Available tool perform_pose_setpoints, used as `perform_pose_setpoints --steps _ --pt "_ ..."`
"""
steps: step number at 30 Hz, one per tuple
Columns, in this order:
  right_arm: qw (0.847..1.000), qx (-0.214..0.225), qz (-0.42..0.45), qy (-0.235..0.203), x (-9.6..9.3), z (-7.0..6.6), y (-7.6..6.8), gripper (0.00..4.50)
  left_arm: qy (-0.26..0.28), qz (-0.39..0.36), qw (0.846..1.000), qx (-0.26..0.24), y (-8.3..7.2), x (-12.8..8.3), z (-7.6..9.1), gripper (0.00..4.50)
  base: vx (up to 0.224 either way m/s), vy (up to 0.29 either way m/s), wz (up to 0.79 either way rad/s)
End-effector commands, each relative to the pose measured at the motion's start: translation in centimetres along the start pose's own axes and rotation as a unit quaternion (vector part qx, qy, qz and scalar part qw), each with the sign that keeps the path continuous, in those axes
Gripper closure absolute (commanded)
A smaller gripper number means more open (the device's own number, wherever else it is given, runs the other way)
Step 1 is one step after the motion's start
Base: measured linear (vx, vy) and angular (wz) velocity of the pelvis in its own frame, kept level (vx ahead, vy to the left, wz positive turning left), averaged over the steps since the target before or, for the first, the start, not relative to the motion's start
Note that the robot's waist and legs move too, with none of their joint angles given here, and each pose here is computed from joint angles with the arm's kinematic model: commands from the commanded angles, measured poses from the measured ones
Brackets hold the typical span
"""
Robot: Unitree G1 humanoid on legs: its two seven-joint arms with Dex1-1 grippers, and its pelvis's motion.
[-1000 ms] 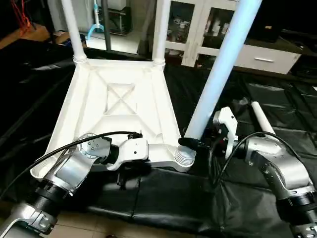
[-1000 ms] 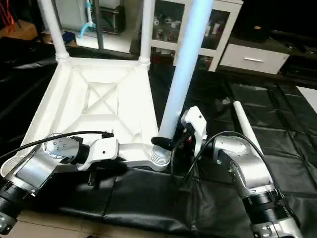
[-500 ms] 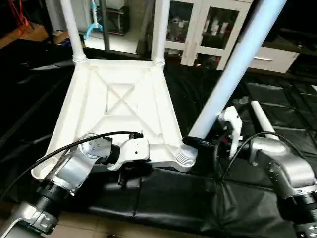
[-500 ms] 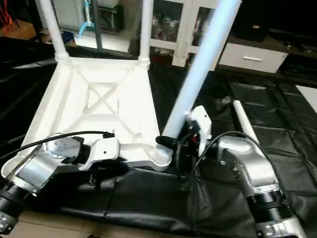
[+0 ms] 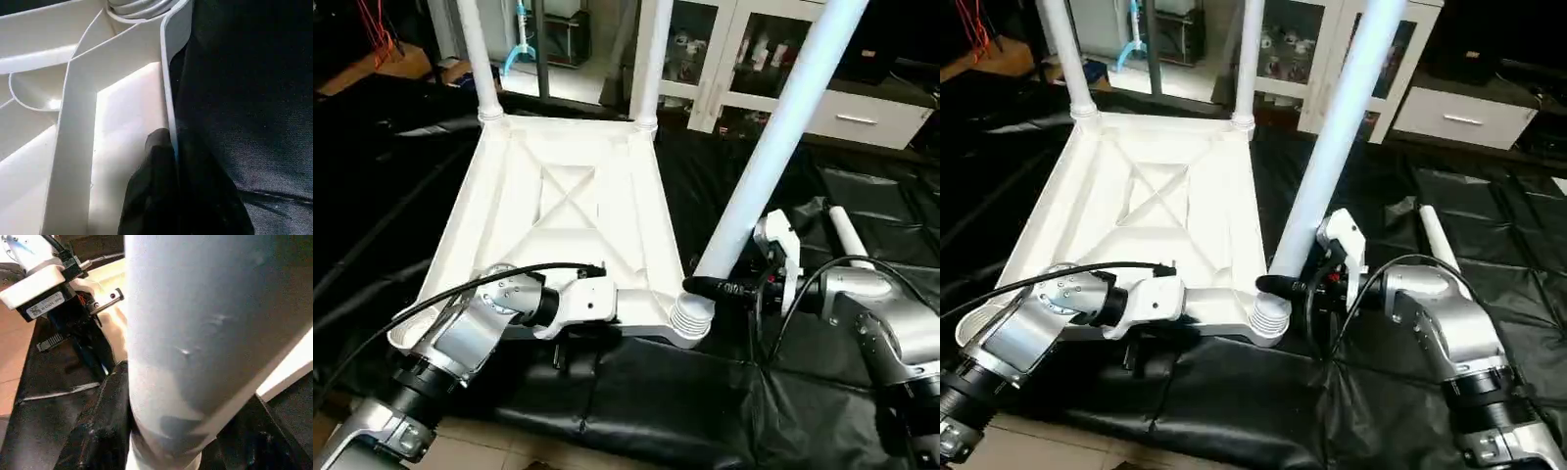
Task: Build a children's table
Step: Pick table leg
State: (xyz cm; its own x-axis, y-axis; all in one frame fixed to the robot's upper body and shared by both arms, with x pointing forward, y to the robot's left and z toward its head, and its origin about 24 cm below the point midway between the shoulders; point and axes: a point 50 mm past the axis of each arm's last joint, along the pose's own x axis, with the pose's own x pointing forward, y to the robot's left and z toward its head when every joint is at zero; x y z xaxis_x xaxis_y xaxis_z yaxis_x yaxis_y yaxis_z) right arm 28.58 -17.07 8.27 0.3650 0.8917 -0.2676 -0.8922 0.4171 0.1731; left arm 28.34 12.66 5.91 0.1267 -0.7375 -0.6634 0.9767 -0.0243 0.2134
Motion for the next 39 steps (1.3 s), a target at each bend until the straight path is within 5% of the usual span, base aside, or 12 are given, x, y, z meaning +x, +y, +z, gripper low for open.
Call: perform_pose_setpoints --steps 1,10,16,23,28,34,39 --pt "0.993 0.019 -0.063 0.102 -0.6 -3.9 -0.4 2.67 -0.025 -0.005 0.999 0.024 -0.1 0.2 0.8 4.49 0.000 0.000 0.00" --pt "0.990 0.020 -0.119 0.077 -1.0 -5.1 -0.3 2.67 -0.023 -0.006 0.999 0.026 -0.2 0.2 0.8 4.49 0.000 0.000 0.00" --pt "0.988 -0.022 -0.107 0.106 -1.0 -6.5 1.4 2.67 -0.023 -0.007 0.999 0.027 -0.2 0.3 0.8 4.49 0.000 0.000 0.00" --pt "0.989 -0.014 -0.096 0.109 -0.4 -7.1 2.1 2.67 -0.023 -0.008 0.999 0.026 -0.2 0.3 0.8 4.49 0.000 0.000 0.00" --pt "0.989 0.000 -0.108 0.103 -0.6 -7.4 2.1 2.67 -0.023 -0.007 0.999 0.025 -0.2 0.3 0.8 4.49 0.000 0.000 0.00" --pt "0.983 0.073 -0.147 0.088 -1.8 -7.7 0.7 2.67 -0.024 -0.015 0.999 0.021 -0.4 0.3 0.7 4.49 0.000 0.000 0.00" --pt "0.981 0.072 -0.152 0.101 -2.0 -7.6 0.0 2.67 -0.023 -0.019 0.999 0.023 -0.5 0.4 0.8 4.49 0.000 0.000 0.00"
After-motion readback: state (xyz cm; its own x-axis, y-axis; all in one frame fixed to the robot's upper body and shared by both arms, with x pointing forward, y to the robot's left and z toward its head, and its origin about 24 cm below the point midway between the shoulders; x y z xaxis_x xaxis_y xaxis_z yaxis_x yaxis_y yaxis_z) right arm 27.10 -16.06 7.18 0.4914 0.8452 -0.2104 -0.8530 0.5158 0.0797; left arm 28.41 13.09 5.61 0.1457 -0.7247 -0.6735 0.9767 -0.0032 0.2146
